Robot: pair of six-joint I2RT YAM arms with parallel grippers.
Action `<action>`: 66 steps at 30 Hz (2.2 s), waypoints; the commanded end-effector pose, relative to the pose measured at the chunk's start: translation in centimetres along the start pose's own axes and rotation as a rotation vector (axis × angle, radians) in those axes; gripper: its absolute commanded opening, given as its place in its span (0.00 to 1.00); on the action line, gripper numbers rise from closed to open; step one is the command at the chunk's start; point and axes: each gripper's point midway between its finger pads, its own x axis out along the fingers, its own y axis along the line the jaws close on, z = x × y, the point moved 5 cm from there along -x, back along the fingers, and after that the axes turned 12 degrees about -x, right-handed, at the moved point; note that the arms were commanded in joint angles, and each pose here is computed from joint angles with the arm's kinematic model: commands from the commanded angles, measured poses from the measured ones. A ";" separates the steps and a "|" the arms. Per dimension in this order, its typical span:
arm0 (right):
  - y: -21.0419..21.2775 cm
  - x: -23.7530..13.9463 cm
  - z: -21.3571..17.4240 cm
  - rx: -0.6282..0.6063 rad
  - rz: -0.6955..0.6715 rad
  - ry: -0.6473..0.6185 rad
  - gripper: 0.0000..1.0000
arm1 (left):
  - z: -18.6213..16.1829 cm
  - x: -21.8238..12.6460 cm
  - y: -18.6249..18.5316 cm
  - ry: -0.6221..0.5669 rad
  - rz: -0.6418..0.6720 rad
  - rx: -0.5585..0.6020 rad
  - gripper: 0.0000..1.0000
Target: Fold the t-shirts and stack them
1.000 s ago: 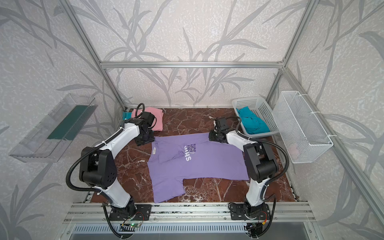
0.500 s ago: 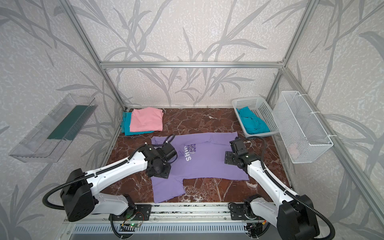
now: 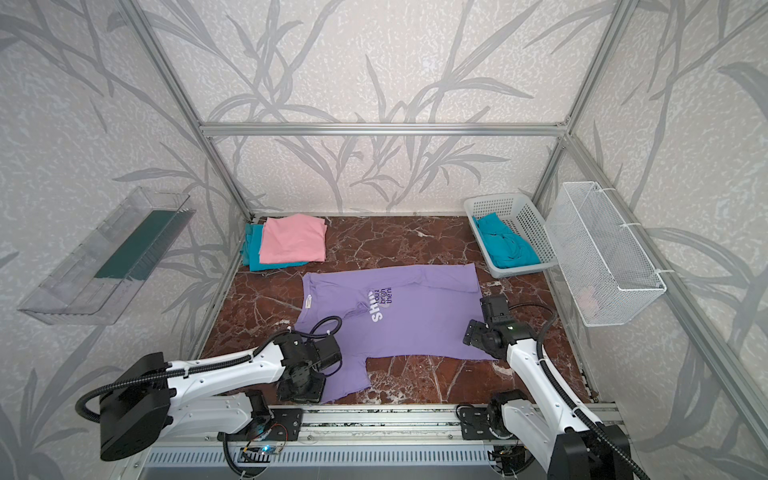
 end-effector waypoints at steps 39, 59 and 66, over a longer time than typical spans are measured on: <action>-0.2 2.3 6.2 0.257 0.160 -0.065 0.00 | 9.2 -11.7 -2.2 -0.202 -0.249 -0.155 0.00; 0.8 7.2 16.0 0.379 0.309 -0.102 0.00 | 22.0 -14.9 -0.4 -0.296 -0.264 -0.337 0.00; 1.2 8.0 16.8 0.381 0.339 -0.092 0.00 | 23.7 -12.5 -2.0 -0.154 -0.272 -0.328 0.00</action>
